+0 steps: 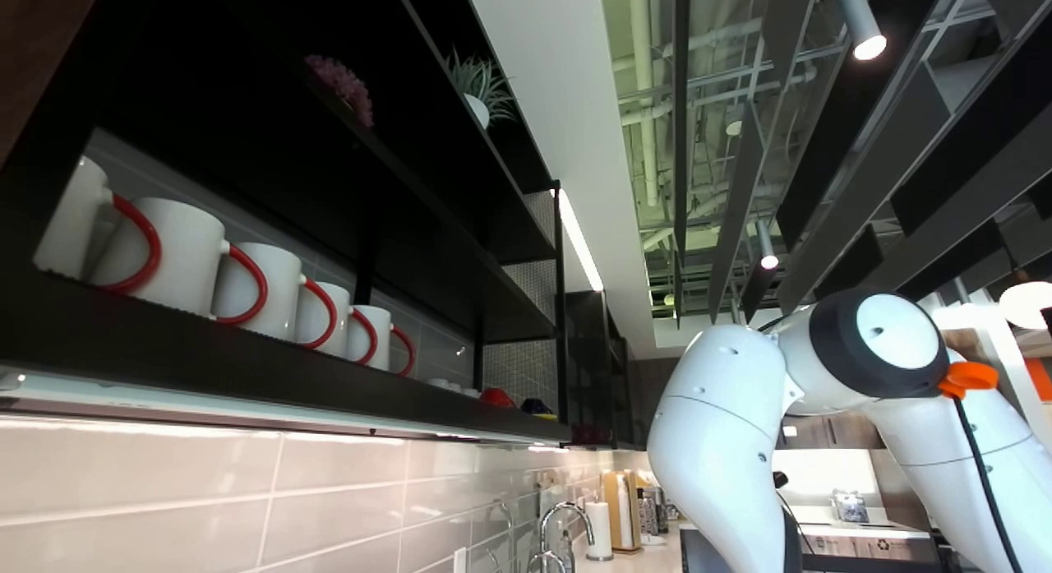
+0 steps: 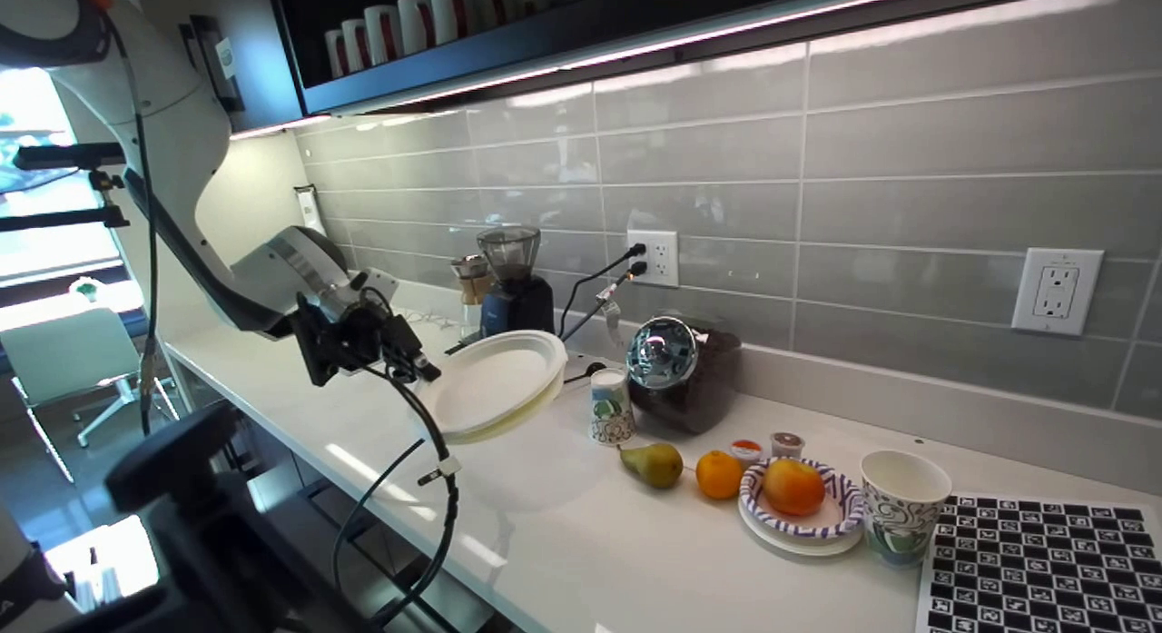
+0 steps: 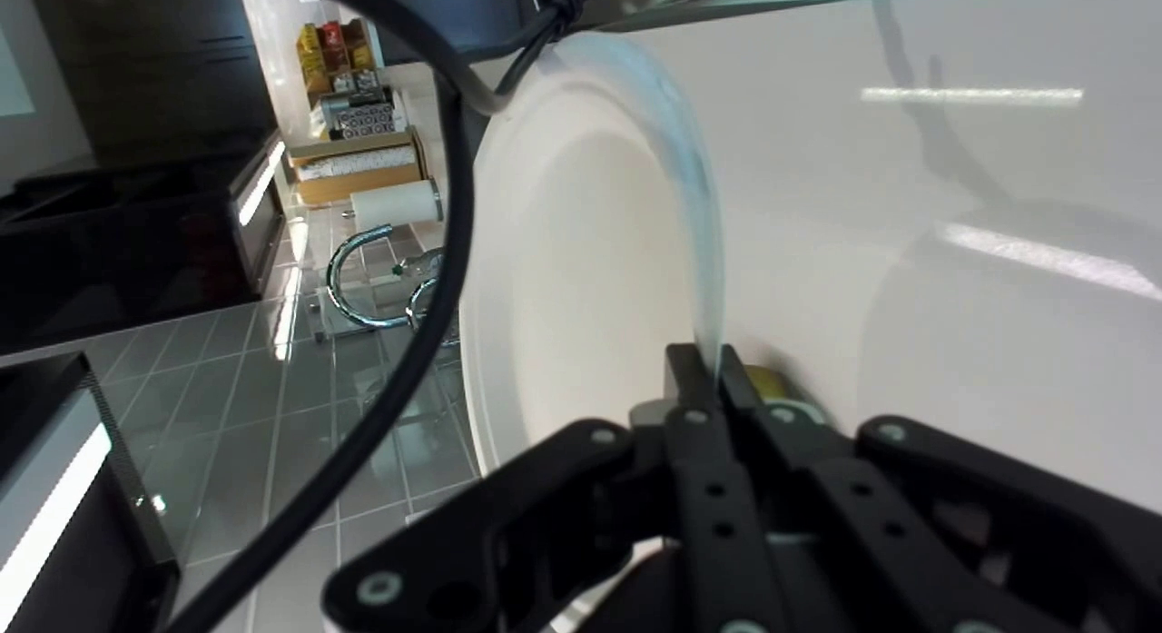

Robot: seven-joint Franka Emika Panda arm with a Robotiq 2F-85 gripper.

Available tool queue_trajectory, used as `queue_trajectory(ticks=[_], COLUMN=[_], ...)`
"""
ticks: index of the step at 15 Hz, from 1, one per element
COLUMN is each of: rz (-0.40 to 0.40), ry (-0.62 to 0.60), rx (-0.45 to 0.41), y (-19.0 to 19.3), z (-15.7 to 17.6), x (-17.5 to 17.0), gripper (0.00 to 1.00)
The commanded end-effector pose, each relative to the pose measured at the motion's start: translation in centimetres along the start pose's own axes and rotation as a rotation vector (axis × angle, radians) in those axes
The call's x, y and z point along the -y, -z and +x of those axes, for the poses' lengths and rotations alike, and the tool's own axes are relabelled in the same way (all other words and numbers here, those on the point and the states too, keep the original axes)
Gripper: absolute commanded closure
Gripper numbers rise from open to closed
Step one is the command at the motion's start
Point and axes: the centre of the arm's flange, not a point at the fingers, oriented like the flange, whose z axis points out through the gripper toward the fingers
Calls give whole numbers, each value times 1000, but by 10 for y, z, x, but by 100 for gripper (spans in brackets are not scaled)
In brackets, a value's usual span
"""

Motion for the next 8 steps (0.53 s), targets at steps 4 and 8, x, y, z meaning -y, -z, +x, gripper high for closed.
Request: queue_trajectory(ticks=[4,8], rz=[-6,-132], ry=[11,-37], rx=[23,-104], y=[-12,13], z=[-2,-8], x=[5,-31], gripper=[96,99])
